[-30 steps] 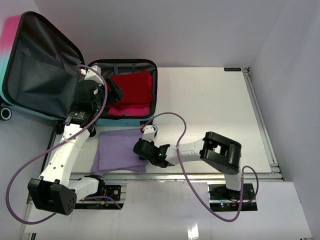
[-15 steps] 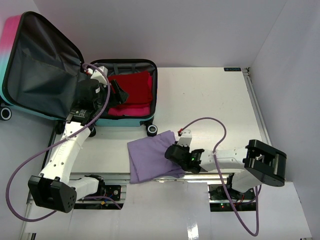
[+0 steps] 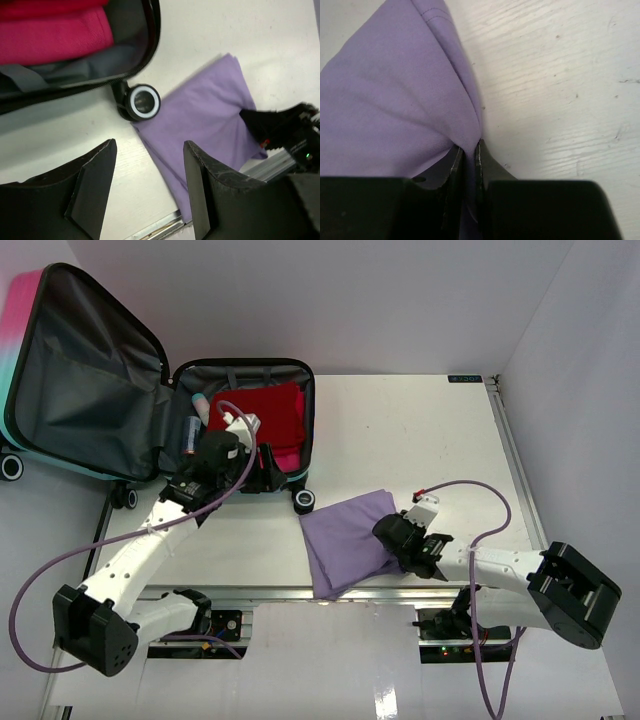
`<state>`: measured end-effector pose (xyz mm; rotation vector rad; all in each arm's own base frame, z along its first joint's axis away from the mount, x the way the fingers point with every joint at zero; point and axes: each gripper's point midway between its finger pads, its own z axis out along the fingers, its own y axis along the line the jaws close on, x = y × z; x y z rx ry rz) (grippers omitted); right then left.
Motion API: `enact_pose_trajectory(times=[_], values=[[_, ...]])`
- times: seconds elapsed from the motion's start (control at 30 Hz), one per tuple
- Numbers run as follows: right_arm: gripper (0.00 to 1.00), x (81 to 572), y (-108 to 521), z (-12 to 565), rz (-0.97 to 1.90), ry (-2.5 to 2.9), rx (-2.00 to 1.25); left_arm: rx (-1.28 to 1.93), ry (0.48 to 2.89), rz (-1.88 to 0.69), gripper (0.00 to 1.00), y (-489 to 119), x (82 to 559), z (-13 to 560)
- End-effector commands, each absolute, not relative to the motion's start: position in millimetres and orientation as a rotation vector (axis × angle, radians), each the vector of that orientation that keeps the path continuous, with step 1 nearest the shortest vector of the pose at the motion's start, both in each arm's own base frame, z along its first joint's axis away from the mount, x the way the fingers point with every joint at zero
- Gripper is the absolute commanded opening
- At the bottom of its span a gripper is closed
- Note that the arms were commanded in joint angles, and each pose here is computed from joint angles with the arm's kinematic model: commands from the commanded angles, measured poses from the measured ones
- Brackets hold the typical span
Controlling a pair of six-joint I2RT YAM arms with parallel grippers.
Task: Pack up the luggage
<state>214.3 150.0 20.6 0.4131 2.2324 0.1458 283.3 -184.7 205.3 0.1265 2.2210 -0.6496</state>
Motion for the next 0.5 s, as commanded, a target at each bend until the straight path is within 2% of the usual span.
enact_pose_trajectory(times=[0.0,0.07,0.2,0.27,0.47], values=[[0.08,211,107,10,-0.095,2.261,0.384,0.148,2.281,-0.637,0.66,-195,261,181],[0.13,211,112,10,-0.07,2.275,0.373,0.144,2.297,-0.651,0.66,-201,253,174],[0.37,207,116,9,-0.031,2.301,0.313,0.071,2.316,-0.69,0.65,-213,235,161],[0.41,207,114,14,-0.02,2.284,0.297,0.004,2.332,-0.68,0.62,-212,230,153],[0.46,213,118,31,0.009,2.246,0.259,-0.038,2.44,-0.77,0.57,-236,196,131]])
